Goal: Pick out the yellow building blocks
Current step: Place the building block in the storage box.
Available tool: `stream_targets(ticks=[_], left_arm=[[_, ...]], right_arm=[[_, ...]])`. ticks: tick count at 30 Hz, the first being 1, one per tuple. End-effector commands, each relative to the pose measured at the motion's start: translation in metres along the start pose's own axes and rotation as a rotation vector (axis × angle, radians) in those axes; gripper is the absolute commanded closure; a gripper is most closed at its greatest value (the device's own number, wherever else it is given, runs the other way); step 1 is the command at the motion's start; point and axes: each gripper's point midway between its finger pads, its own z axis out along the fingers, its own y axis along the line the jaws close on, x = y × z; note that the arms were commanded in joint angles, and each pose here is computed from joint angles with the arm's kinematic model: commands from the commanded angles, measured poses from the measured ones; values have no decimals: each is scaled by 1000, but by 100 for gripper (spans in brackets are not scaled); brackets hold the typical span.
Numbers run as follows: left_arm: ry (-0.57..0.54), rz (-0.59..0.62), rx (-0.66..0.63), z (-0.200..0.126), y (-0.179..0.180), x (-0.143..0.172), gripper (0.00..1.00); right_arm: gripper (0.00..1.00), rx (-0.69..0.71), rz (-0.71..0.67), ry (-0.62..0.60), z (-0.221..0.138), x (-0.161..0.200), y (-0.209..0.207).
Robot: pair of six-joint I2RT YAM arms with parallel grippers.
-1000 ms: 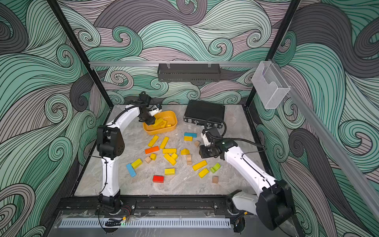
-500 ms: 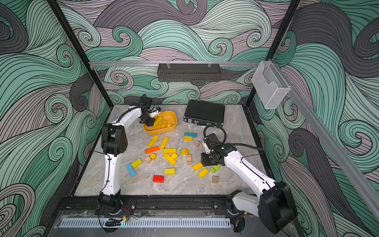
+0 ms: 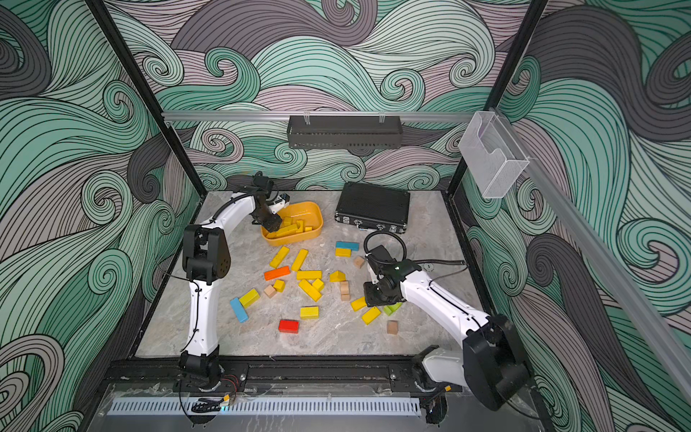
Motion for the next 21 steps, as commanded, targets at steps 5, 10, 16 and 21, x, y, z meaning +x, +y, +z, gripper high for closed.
stream_targets(ticks=[5,10,16,21], left_arm=[[-153,-68,12,-85,-1,-18,36],[-216,-86,28,-121,-8,-17,30],[-282,-100,61,-145,-20,-14,28],[-291,-110,69,-149,-25,-8,27]], right_arm=[[53,22,1,94,8,31,5],[51,10,46,135,10,44,19],[49,41,160,91,18,56,16],[47,60,231,43,20,55,8]])
